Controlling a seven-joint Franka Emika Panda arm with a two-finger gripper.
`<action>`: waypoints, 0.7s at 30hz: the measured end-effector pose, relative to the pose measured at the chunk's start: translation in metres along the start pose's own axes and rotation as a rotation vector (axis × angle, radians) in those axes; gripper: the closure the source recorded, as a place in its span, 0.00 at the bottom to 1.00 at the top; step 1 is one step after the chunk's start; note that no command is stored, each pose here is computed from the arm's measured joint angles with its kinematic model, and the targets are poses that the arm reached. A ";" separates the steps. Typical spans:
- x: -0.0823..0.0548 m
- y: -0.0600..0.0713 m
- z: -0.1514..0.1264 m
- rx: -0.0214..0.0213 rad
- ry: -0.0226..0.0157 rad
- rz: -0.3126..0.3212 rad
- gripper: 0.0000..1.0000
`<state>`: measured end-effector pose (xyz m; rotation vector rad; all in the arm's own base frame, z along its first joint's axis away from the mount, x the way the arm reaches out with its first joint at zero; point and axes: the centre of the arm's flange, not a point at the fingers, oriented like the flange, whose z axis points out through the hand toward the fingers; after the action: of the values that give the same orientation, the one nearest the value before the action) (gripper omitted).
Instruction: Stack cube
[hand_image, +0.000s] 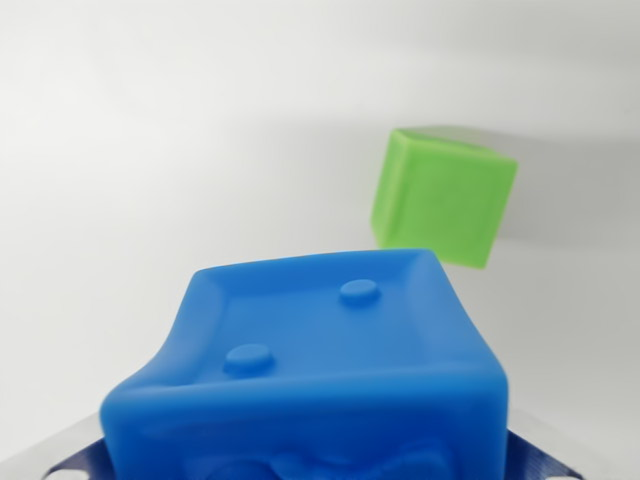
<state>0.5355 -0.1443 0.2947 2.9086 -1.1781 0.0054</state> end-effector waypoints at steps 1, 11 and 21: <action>0.002 0.001 0.000 0.0000 0.0001 0.005 1.00; 0.018 0.011 -0.004 0.0006 0.0004 0.046 1.00; 0.033 0.021 -0.006 0.0000 -0.0004 0.086 1.00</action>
<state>0.5449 -0.1820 0.3013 2.8557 -1.3019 0.0050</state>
